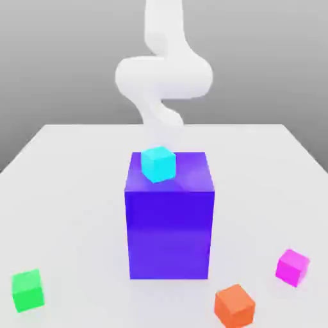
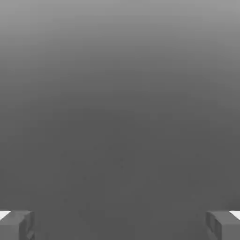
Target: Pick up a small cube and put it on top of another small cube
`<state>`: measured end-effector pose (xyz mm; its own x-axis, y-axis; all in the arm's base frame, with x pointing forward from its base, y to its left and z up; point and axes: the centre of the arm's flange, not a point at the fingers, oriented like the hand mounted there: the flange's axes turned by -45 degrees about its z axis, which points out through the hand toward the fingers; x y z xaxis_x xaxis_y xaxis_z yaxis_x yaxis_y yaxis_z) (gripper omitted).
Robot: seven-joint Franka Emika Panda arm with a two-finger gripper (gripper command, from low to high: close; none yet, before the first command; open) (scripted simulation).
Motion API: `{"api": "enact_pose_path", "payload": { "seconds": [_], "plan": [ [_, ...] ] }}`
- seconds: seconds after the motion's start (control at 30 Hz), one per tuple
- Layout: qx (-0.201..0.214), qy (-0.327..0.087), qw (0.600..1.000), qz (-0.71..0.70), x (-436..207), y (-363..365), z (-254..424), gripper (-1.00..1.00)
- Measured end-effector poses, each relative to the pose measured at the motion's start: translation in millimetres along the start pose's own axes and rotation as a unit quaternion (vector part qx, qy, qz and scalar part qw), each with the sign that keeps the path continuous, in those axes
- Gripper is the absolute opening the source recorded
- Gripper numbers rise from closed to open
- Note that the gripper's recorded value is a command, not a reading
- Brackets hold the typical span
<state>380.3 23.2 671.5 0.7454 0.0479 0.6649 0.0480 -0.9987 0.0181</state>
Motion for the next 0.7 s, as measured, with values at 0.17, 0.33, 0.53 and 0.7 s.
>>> {"api": "enact_pose_path", "payload": {
  "seconds": [0.17,0.33,0.53,0.7],
  "plan": [
    [0.023,-0.072,0.995,-0.068,-18,-53,102,0.0],
    [0.048,-0.139,0.98,-0.136,-61,-109,190,0.0],
    [0.082,-0.215,0.948,-0.22,-142,-175,275,0.0],
    [0.116,-0.275,0.908,-0.295,-231,-230,323,0.0]
  ]
}}
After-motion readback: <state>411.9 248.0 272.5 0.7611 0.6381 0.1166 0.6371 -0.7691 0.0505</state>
